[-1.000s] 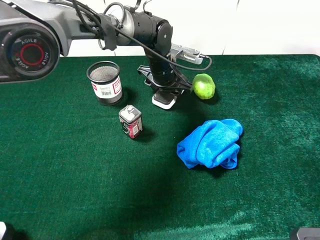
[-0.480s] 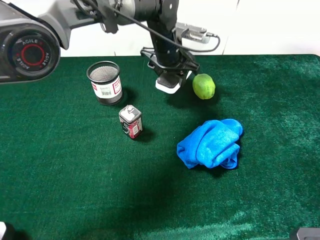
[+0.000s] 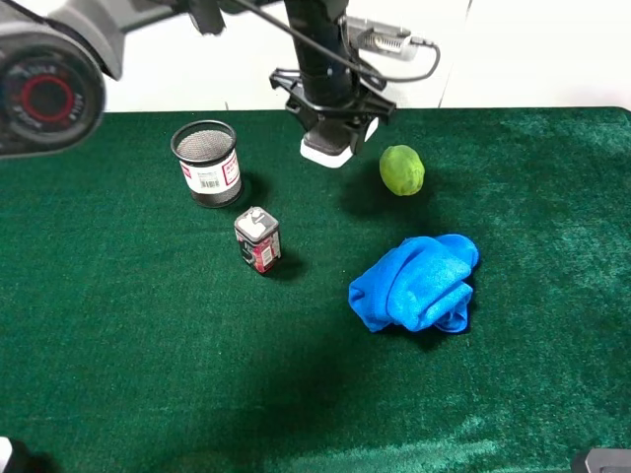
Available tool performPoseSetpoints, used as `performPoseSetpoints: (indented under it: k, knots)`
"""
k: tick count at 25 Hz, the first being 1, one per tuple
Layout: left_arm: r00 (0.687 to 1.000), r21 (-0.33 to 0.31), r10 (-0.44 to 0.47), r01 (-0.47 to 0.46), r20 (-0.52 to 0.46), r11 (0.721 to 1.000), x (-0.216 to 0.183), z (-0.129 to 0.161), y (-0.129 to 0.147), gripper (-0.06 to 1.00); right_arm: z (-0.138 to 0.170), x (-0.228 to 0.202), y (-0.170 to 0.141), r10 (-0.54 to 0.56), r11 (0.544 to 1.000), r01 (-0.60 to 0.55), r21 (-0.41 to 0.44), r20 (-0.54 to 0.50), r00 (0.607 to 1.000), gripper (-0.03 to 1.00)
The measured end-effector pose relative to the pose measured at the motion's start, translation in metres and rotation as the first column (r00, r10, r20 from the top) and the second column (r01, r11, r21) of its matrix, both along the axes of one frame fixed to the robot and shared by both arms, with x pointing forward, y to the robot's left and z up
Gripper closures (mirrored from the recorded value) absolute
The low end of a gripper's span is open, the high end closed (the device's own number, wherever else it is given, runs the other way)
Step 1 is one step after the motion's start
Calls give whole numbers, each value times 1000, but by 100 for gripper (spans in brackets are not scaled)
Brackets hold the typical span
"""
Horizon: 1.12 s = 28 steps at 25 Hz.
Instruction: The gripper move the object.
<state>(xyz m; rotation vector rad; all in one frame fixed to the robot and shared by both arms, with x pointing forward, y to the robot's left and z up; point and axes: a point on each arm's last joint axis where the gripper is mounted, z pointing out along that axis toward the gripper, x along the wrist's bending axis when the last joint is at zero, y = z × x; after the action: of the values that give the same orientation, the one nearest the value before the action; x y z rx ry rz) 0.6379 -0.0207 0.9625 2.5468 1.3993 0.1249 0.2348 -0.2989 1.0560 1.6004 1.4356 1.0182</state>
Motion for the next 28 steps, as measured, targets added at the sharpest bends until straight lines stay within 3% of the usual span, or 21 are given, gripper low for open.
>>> performPoseSetpoints:
  k: [8, 28]
  knots:
    - [1000, -1, -1, 1, 4, 1000, -10, 38, 8, 31, 0, 0, 0, 0, 1000, 0, 0, 0, 1000, 27]
    - [992, -103, 5, 8, 130, 995, -30, 122, 24, 31, 0, 0, 0, 0, 1000, 0, 0, 0, 1000, 27]
